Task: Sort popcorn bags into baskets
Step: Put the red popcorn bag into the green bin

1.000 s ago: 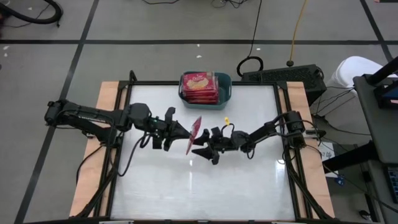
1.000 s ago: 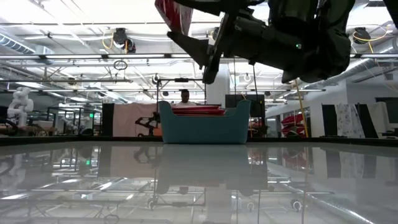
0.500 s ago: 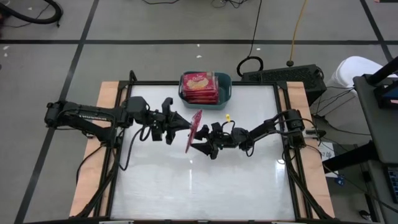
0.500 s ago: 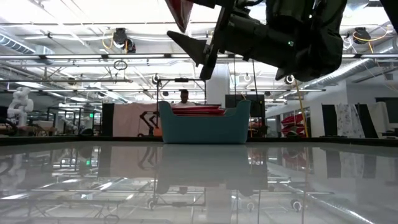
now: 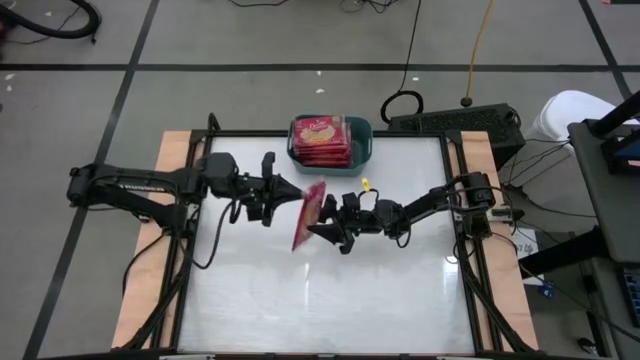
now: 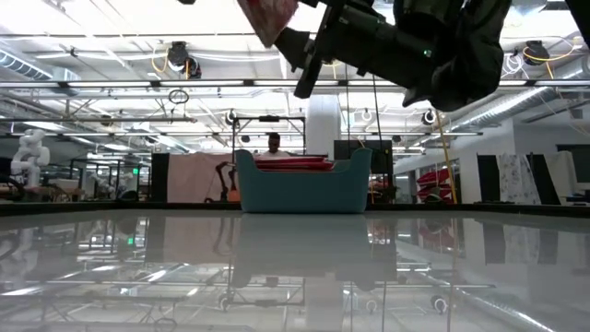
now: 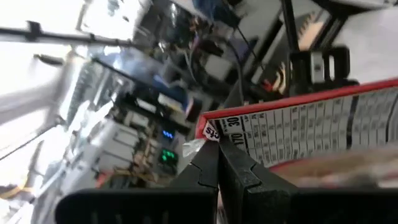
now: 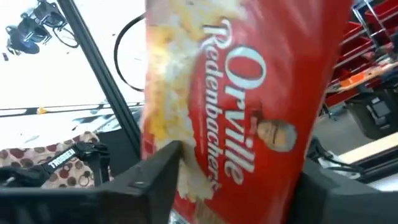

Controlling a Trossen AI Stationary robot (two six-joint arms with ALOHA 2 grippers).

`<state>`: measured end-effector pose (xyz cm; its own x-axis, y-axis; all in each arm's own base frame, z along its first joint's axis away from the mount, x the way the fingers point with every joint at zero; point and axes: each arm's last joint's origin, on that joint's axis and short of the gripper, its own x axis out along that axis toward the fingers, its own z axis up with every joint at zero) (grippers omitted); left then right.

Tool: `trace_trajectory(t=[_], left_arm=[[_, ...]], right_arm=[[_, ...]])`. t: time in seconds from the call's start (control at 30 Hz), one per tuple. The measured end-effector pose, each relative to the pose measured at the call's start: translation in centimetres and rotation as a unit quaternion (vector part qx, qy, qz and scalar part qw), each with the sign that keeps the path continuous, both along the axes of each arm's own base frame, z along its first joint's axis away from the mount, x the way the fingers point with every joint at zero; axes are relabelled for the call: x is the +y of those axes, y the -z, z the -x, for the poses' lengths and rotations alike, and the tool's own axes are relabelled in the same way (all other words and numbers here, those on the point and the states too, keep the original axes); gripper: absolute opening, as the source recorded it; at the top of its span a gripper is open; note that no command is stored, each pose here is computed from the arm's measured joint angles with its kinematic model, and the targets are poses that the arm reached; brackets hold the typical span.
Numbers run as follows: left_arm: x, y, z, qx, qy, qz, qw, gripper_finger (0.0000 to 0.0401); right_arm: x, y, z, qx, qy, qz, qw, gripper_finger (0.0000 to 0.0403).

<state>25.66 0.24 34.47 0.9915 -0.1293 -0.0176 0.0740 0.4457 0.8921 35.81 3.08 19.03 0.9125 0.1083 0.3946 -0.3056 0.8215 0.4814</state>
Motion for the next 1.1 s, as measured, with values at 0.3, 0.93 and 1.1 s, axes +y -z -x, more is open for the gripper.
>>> trace_trajectory(t=[0.3, 0.93, 1.1], left_arm=[[1.4, -0.4, 1.2, 0.014, -0.101, 0.051, 0.993, 0.0009], [3.0, 2.8, 3.1, 0.056, -0.426, 0.386, 0.817, 0.0201], [2.1, 4.1, 2.6, 0.122, -0.312, 0.442, 0.832, 0.0184]], right_arm=[[-3.1, 0.1, -0.1, 0.017, -0.039, 0.030, 0.999, 0.0033], [-19.4, -13.2, 6.2, 0.419, 0.158, 0.248, 0.859, 0.0008], [-24.3, -16.2, 6.3, 0.466, 0.126, 0.288, 0.827, 0.0008]])
